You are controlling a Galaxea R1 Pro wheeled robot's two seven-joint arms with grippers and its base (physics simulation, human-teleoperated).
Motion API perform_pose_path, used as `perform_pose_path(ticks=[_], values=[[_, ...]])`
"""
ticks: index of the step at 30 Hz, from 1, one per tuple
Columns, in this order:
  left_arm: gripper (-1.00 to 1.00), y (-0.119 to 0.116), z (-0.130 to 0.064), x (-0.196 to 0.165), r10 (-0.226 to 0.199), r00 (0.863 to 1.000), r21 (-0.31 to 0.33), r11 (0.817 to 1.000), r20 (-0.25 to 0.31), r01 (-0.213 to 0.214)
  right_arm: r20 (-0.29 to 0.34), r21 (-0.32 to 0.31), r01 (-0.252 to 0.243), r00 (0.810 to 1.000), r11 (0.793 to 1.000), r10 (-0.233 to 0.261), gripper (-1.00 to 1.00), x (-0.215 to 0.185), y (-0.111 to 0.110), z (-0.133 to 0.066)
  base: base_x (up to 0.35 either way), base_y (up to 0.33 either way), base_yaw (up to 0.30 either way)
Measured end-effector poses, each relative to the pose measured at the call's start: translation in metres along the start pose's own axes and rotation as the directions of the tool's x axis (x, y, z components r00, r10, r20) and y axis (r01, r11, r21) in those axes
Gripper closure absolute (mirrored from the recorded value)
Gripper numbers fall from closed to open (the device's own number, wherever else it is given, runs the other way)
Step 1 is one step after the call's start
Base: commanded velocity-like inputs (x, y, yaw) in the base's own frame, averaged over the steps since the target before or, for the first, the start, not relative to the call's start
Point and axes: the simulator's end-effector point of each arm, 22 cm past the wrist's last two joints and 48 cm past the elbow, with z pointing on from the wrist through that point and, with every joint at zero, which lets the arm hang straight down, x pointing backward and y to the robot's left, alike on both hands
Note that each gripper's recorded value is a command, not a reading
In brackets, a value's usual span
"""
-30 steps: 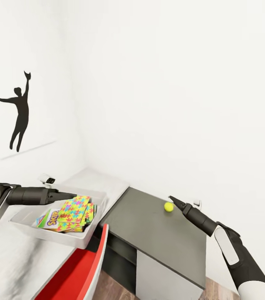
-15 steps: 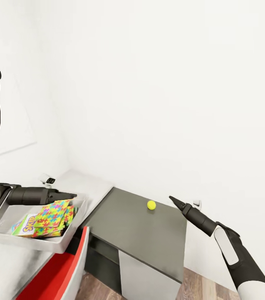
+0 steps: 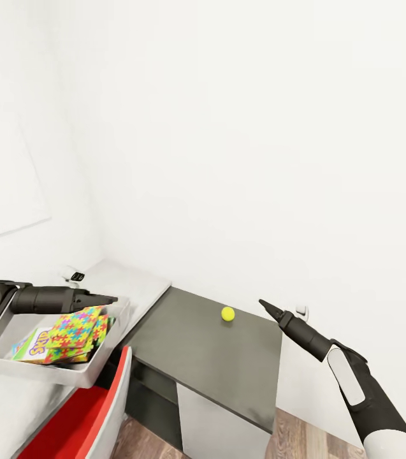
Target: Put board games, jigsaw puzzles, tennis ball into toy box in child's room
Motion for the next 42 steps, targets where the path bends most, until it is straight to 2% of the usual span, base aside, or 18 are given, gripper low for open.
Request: perform_pose_path(ticks=[14, 28, 37, 42], values=[[-1.0, -0.001, -0.001, -0.001, 0.002, 1.0, -0.001, 1.0, 0.002, -0.002, -0.004, 0.001, 0.006, 1.0, 1.0, -0.006, -1.0, 0.001, 0.002, 0.001, 0.0, -0.135, -0.071], [-1.0, -0.001, -0.001, -0.001, 0.001, 1.0, -0.001, 1.0, 0.003, -0.001, -0.006, 0.012, 0.007, 1.0, 1.0, -0.007, -1.0, 0.001, 0.0, 0.001, 0.0, -0.013, -0.015], [-1.0, -0.001, -0.001, -0.001, 0.001, 1.0, -0.001, 1.0, 0.003, -0.001, -0.009, 0.08, 0.007, 1.0, 0.997, -0.006, -1.0, 0.002, -0.015, 0.001, 0.0, 0.0, 0.0], [-1.0, -0.002, -0.001, -0.001, 0.002, 1.0, -0.001, 1.0, 0.003, -0.002, -0.01, 0.096, 0.006, 1.0, 0.995, -0.005, -1.0, 0.003, -0.018, 0.001, 0.044, 0.0, 0.0]])
